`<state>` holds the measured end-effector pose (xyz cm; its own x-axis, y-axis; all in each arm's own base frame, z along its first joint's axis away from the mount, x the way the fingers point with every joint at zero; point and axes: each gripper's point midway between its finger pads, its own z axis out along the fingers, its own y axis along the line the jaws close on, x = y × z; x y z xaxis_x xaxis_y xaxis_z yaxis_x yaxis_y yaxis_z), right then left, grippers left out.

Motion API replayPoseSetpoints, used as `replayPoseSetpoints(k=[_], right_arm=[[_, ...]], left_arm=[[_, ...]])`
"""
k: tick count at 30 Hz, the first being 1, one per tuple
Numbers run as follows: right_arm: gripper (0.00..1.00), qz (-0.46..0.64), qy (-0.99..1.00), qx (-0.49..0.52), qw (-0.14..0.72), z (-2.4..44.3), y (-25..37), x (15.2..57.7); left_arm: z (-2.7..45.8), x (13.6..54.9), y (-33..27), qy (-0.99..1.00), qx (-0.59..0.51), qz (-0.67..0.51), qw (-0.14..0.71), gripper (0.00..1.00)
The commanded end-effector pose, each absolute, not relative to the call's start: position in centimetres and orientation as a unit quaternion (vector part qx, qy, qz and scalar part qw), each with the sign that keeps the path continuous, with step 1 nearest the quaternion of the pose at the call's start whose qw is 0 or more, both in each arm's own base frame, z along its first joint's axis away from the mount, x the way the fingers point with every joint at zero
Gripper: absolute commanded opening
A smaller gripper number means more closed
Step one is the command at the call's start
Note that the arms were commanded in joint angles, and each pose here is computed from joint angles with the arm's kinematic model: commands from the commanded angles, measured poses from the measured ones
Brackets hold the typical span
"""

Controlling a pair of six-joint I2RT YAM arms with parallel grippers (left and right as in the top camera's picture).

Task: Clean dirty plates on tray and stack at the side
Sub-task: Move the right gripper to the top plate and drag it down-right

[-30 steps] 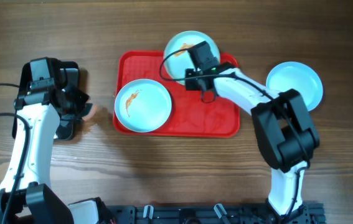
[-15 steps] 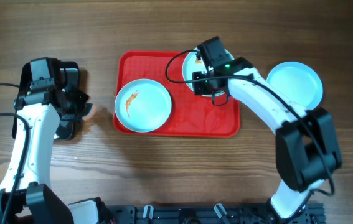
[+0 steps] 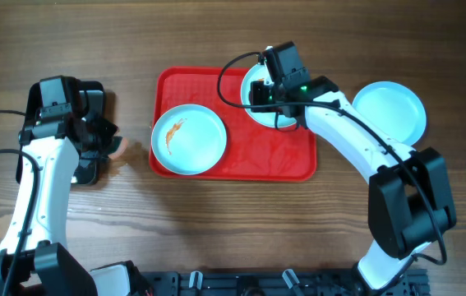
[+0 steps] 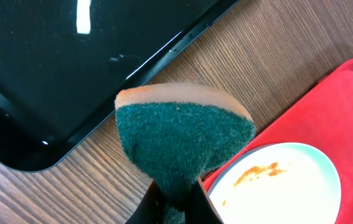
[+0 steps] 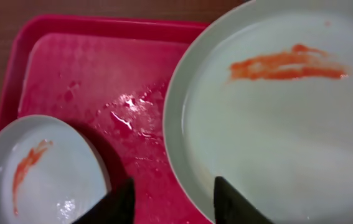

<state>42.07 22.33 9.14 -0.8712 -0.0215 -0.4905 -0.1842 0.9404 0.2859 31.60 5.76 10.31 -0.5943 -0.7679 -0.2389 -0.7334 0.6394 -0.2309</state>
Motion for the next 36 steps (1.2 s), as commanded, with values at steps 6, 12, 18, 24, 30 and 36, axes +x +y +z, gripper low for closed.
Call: replayPoseSetpoints(k=[6, 12, 18, 24, 30, 36], right_arm=[[0.52, 0.179, 0.952, -0.123, 0.214, 5.1, 24.8, 40.9], [0.38, 0.168, 0.957, -0.136, 0.194, 1.8, 24.9, 40.8], [0.34, 0.161, 0.956, -0.161, 0.184, 1.4, 25.2, 40.0], [0.11, 0.147, 0.961, -0.181, 0.151, 0.6, 25.0, 38.2], [0.04, 0.124, 0.970, -0.189, 0.092, -0.3, 23.7, 35.4], [0.04, 0.115, 0.975, -0.190, 0.007, -0.9, 22.3, 31.6]], left_arm=[[10.8, 31.5, 5.5, 0.895, -0.409, -0.059, 0.168, 0.04], [10.8, 31.5, 5.5, 0.895, -0.409, -0.059, 0.168, 0.04], [10.8, 31.6, 5.5, 0.895, -0.409, -0.059, 0.169, 0.04], [10.8, 31.6, 5.5, 0.895, -0.409, -0.059, 0.169, 0.04], [10.8, 31.6, 5.5, 0.895, -0.409, -0.059, 0.169, 0.04], [10.9, 31.7, 5.5, 0.894, -0.409, -0.059, 0.171, 0.04]])
